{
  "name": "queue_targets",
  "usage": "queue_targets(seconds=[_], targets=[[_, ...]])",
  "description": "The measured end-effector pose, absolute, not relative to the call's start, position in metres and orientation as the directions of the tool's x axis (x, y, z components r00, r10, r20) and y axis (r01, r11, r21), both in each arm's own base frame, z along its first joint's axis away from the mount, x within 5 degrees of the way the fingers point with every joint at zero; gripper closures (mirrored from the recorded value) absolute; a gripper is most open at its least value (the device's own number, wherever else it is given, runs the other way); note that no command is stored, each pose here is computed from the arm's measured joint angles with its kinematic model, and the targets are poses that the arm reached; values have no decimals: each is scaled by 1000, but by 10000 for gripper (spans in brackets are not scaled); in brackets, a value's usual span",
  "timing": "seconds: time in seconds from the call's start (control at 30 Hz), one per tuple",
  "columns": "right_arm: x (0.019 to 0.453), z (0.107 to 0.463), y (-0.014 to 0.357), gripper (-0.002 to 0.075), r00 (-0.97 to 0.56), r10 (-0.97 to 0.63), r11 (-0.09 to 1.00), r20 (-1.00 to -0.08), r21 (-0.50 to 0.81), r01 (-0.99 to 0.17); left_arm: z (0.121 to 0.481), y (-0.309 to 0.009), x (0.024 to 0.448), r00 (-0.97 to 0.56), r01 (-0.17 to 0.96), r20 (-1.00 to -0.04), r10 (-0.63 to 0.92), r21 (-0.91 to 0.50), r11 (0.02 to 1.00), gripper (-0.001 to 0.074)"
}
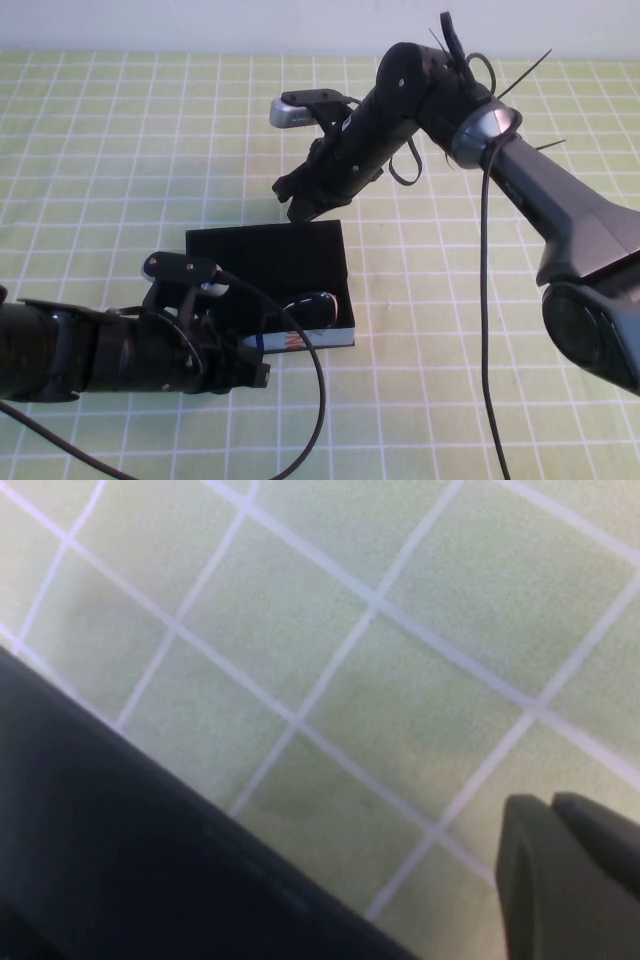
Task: Return glasses to glasses case
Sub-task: Close the glasses case
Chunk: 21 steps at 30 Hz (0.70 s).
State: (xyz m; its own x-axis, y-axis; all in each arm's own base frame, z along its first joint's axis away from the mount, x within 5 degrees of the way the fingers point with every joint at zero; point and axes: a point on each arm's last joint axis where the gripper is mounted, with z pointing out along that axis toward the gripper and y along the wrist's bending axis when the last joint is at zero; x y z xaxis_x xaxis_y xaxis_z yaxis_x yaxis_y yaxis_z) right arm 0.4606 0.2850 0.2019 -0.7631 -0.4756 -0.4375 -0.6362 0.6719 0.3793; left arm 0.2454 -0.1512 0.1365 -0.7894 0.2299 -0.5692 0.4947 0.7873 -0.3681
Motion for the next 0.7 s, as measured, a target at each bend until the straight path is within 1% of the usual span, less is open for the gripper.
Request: queue_targets(seconds=[0.07,0.23,0.33,0.57,0.7], targets=[[461,208,282,737,-766,-468,672,-441,385,-632,137,-151,245,-789,495,-569,230,-368,787,737],[465,236,264,737,-759,-433,685,-485,370,-627,137,-151,245,-789,495,-569,230,-368,787,737],[464,242,263,737,-754,-430,684,-496,367,-631,137,-151,245,-789,495,-569,230,-368,787,737],[463,222,261,737,-774,-456,708,-438,349,-614,137,-151,245,-789,495,-569,230,-368,787,737],[463,218,261,737,-783,-456,712,-423,354,-607,137,-151,245,-789,495,-569,230,-368,787,737]])
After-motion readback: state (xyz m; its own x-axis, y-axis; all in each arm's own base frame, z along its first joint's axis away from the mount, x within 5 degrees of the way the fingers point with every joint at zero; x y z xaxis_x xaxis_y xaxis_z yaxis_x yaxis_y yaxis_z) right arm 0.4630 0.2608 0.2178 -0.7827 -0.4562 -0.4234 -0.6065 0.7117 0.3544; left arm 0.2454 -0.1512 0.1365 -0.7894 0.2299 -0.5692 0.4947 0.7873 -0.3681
